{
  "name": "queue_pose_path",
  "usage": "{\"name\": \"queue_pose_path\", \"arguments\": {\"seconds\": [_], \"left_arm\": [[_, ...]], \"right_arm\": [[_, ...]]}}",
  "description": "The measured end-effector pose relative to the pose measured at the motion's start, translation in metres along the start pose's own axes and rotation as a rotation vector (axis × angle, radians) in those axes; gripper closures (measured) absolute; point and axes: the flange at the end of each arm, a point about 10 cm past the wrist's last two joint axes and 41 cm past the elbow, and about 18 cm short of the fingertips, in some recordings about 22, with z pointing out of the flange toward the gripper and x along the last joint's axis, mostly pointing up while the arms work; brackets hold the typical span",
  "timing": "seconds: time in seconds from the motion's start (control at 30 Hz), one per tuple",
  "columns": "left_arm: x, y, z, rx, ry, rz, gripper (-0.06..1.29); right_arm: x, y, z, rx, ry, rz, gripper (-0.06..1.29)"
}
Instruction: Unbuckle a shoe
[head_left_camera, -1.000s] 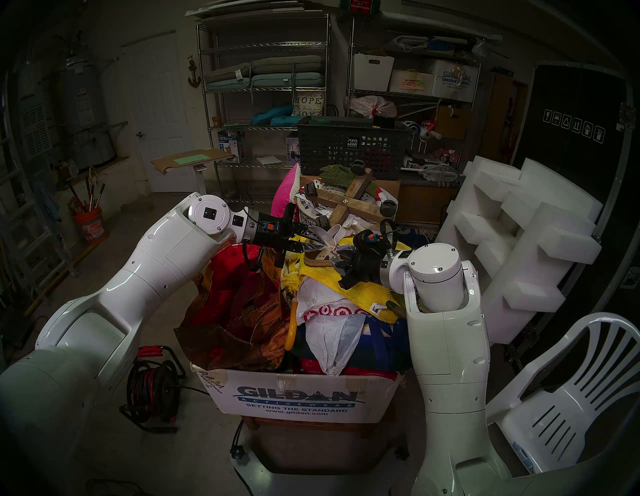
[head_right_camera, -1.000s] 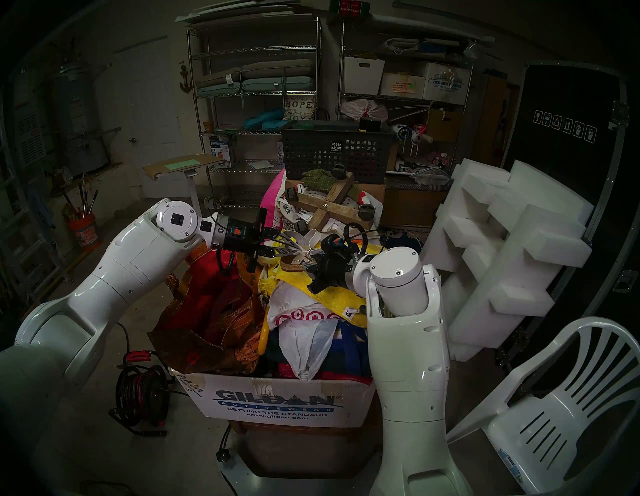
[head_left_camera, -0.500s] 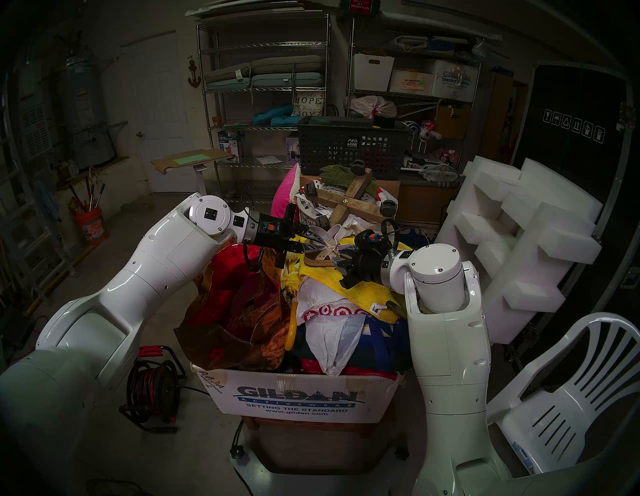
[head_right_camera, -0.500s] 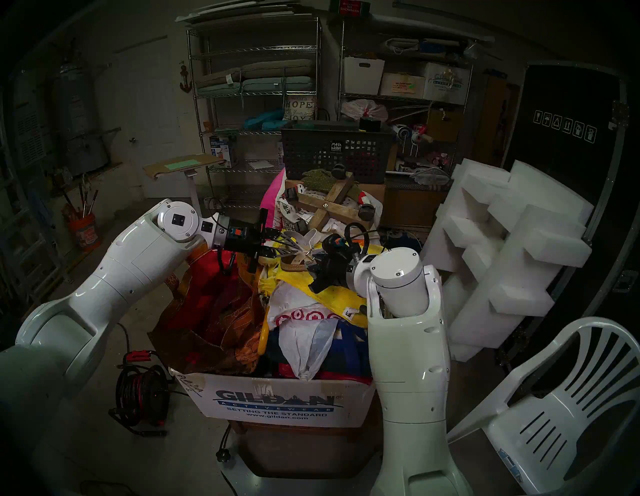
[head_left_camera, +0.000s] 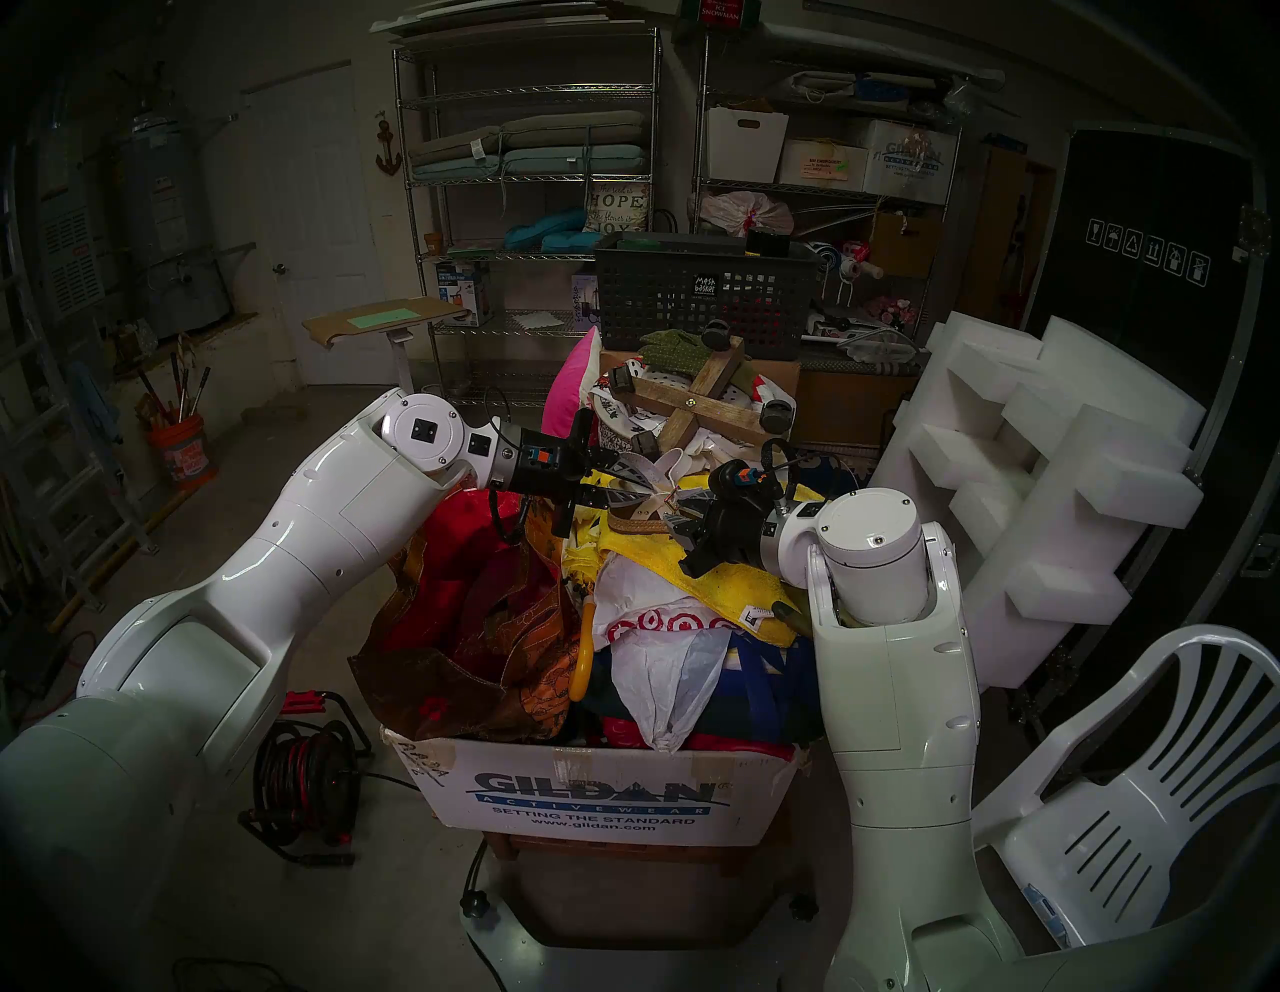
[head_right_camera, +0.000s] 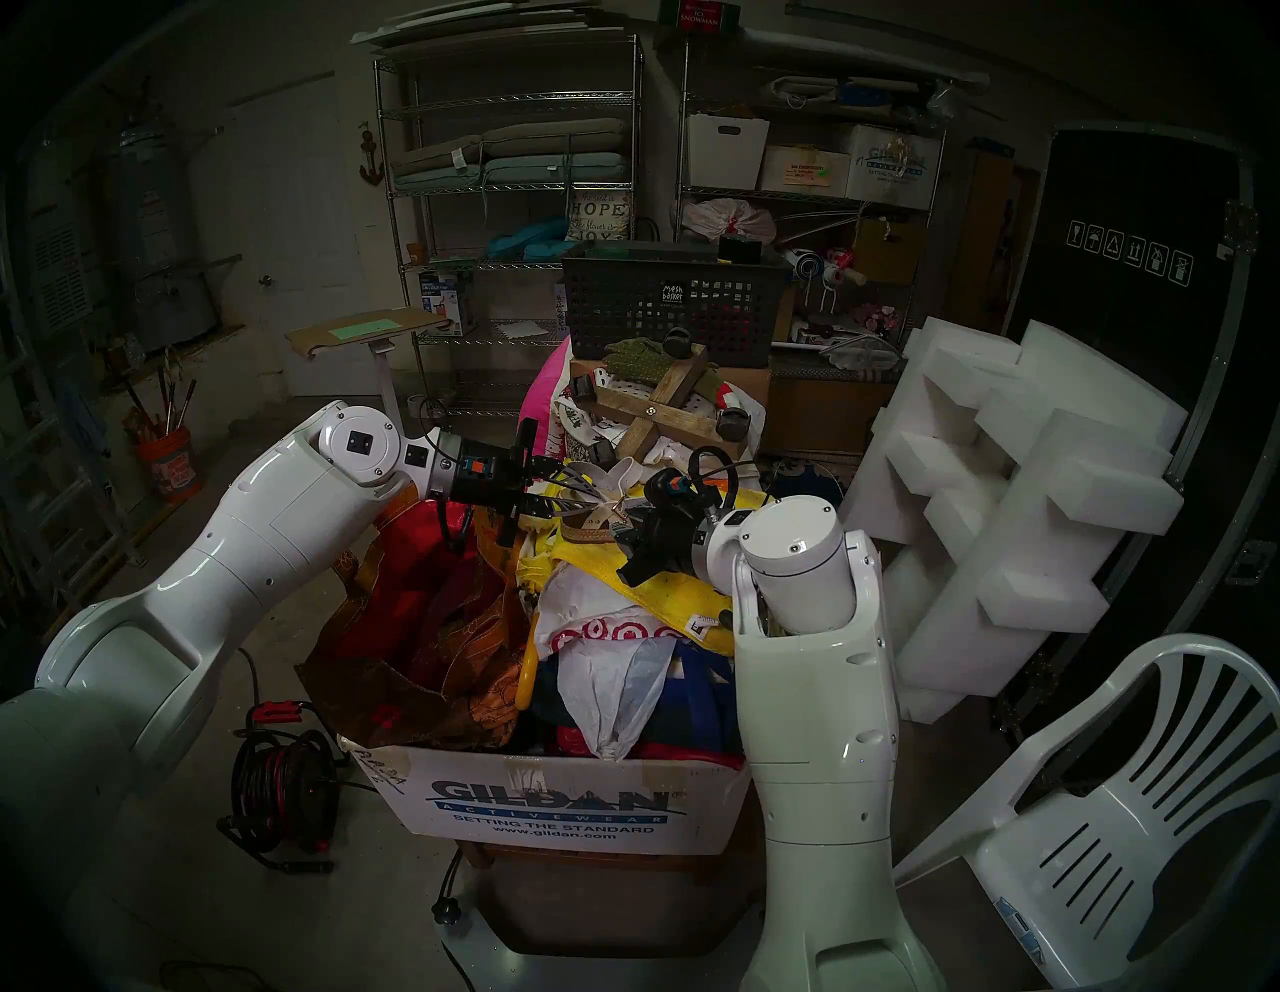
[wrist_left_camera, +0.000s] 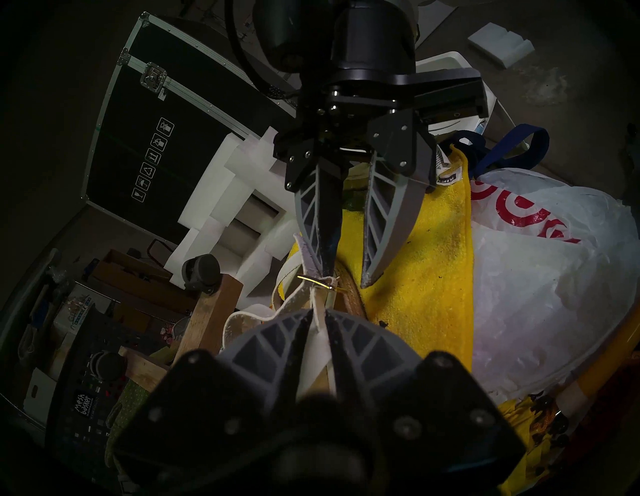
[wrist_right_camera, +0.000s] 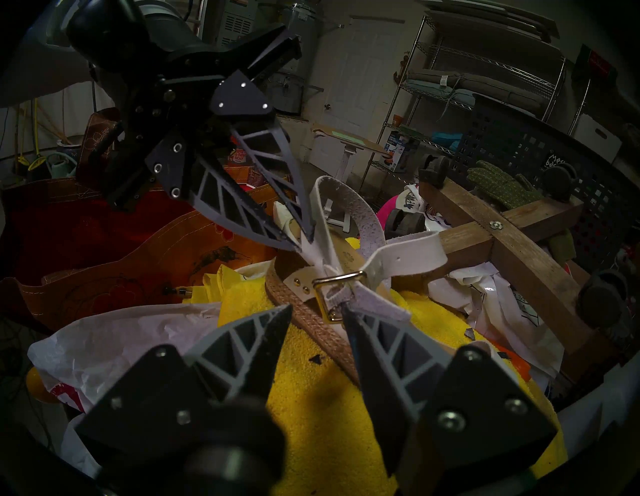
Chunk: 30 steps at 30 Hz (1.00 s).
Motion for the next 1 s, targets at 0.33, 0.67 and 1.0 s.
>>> {"name": "queue_pose_path", "arguments": {"seconds": [0.33,0.67,1.0], "left_arm": [[0.002,-0.001,0.004,0.008,0.014,0.01,0.92],[0.0,-0.001,0.007,0.005,0.001,0.025,0.96],[-0.001,-0.001,0.011,0.0,-0.005,0.03,1.09]], "right_arm": [[-0.001,0.001,0.001,0.0,-0.001,0.002,0.67],[-0.003,0.004,0.0,-0.006,-0.002,0.008,0.67],[-0.004,0.006,0.0,-0.007,-0.002,0.011,0.67]]}}
